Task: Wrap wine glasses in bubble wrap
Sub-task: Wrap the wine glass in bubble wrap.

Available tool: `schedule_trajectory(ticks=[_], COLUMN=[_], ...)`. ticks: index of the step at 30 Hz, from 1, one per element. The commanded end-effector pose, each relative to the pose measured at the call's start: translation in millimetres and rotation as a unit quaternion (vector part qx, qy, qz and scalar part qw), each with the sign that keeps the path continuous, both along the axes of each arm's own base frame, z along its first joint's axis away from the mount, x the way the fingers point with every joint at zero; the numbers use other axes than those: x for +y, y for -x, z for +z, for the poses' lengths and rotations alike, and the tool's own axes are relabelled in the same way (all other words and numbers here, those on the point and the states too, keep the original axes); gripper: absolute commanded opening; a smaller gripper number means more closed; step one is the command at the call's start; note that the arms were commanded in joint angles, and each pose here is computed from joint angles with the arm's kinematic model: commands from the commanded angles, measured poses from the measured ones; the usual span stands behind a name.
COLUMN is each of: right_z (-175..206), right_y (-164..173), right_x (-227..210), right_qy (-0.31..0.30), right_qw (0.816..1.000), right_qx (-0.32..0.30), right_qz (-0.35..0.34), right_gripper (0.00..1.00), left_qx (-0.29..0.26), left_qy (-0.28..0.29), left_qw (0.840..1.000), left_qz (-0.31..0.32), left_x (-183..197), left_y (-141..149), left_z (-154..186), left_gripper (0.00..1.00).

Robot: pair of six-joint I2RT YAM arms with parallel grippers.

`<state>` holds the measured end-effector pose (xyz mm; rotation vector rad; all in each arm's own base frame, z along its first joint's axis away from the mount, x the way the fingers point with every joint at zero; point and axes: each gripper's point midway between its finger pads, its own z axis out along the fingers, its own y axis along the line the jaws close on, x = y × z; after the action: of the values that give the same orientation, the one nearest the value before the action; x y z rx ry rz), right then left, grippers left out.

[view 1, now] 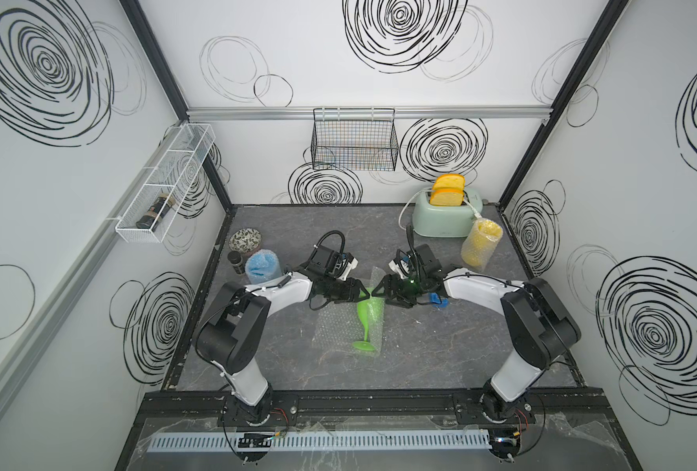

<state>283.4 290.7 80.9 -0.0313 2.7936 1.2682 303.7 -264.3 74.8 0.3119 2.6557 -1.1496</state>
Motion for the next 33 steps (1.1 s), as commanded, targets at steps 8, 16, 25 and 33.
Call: schedule_trajectory(ticks=[8, 16, 25, 33], right_z=[-29, -37, -35, -35], right_y=[1, 6, 5, 2], right_x=[1, -8, -8, -6], right_qy=[0.026, 0.050, 0.055, 0.061], right_qw=[1.000, 0.999, 0.998, 0.998], right_qx=[0.017, 0.016, 0.006, 0.005], right_qz=[0.001, -0.011, -0.020, -0.021], right_gripper=[0.73, 0.72, 0.72, 0.72], left_qx=[-0.029, -0.032, 0.024, 0.032], left_qy=[0.008, 0.021, 0.054, 0.050], left_qw=[0.999, 0.999, 0.994, 0.993], left_qz=[-0.016, -0.039, -0.094, -0.101], left_x=[-3, 5, -12, -15], left_y=[4, 50, 109, 113], left_z=[19, 46, 36, 29], left_gripper=[0.62, 0.73, 0.46, 0.18])
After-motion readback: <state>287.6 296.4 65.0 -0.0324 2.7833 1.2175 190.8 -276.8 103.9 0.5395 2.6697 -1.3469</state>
